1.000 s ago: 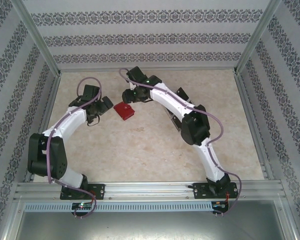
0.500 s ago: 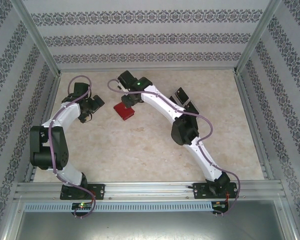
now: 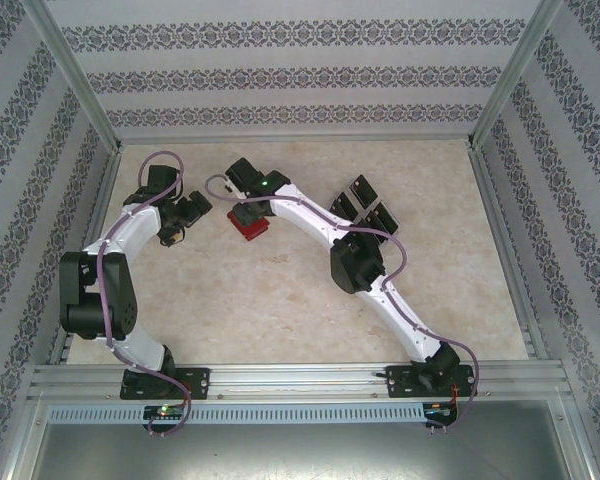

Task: Put the credit cards into the card holder
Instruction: Move the card holder to the center of the table.

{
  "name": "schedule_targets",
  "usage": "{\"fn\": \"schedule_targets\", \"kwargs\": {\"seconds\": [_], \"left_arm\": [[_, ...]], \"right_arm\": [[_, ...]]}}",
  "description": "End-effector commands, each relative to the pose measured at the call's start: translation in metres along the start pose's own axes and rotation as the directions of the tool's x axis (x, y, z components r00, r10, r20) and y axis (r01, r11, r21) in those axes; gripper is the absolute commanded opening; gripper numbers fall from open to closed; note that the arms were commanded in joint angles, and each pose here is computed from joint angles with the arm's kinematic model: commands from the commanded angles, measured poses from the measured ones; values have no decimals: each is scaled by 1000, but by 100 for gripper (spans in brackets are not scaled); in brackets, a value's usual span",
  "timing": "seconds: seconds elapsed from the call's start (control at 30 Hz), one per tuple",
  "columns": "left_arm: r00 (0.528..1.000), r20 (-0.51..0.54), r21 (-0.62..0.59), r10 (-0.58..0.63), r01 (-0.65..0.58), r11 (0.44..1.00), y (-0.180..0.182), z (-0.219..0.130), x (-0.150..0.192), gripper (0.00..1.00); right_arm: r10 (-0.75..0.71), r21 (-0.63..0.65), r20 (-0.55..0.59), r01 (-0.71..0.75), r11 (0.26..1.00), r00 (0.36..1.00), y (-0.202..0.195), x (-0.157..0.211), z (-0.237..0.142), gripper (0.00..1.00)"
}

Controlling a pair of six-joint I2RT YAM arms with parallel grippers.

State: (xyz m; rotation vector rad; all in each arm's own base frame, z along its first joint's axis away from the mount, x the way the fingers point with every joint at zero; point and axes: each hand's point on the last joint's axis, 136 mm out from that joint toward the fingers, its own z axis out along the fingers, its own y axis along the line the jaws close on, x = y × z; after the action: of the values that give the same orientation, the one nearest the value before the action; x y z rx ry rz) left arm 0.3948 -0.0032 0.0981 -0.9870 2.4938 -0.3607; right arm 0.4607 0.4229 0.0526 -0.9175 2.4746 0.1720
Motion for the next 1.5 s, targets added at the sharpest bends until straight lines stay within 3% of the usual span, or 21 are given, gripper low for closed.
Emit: {"fn": "schedule_targets", "kwargs": {"seconds": [0.0, 0.77, 0.93, 1.13, 1.47], "left_arm": [[1000, -29, -8, 4, -5, 1000, 3, 1, 3, 100], [1000, -18, -2, -12, 12, 1000, 2, 1, 1, 100], [1000, -18, 0, -16, 16, 1000, 1, 1, 1, 100], [1000, -17, 12, -10, 10, 1000, -2, -4, 0, 100], [998, -56, 74, 41, -37, 997, -11, -20, 17, 100]], "right_arm": [[20, -11, 27, -20, 1000, 999, 6, -6, 5, 53], [45, 56, -37, -43, 997, 998, -12, 21, 24, 38], [45, 63, -52, -42, 997, 998, -14, 24, 20, 24], [55, 50, -36, -53, 997, 998, -13, 19, -2, 0], [177, -33, -29, -178, 983, 984, -4, 31, -66, 0]]}}
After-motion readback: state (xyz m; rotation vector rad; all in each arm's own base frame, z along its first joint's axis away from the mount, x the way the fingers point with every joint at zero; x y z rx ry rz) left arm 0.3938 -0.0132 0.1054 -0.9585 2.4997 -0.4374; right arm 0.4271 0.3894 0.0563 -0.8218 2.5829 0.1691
